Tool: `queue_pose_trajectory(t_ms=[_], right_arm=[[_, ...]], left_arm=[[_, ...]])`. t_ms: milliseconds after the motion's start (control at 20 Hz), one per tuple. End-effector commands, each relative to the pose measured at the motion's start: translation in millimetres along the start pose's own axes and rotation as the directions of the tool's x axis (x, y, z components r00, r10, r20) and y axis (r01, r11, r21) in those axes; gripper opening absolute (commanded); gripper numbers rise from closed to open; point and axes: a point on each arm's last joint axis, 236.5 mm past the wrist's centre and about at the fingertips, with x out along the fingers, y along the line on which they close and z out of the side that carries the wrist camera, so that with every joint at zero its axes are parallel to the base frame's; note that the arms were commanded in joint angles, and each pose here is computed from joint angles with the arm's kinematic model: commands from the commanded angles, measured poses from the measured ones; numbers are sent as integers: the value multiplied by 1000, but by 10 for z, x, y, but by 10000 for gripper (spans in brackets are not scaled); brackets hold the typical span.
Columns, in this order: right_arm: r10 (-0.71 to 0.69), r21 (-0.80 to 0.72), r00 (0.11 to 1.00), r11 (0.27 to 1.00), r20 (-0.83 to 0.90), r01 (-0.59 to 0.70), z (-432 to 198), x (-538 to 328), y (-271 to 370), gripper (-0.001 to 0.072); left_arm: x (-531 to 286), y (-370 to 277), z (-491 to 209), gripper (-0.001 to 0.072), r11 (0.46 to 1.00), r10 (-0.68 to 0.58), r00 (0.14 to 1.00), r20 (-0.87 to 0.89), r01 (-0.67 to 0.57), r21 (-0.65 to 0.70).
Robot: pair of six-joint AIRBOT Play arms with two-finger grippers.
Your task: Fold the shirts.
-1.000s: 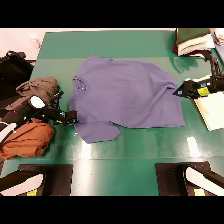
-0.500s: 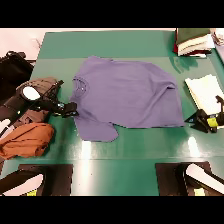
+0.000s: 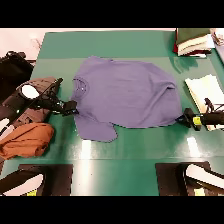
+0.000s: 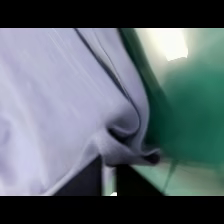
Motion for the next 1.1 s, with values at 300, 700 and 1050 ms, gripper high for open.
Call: queue_pose_trajectory(t_ms=[300, 700, 1050], right_arm=[[285, -611, 830, 788, 479, 82, 447, -2044, 2125, 18], [615, -715, 370, 550, 697, 432, -863, -4814, 3416, 16], [547, -706, 450, 596, 706, 383, -673, -4808, 3384, 16]], left_arm=[[-2223, -1432, 777, 26, 937, -221, 816, 534, 26, 348], [-5760, -2824, -307, 25, 791, -531, 119, 839, -286, 541], [-5098, -2290, 344, 25, 867, -316, 293, 902, -296, 400]])
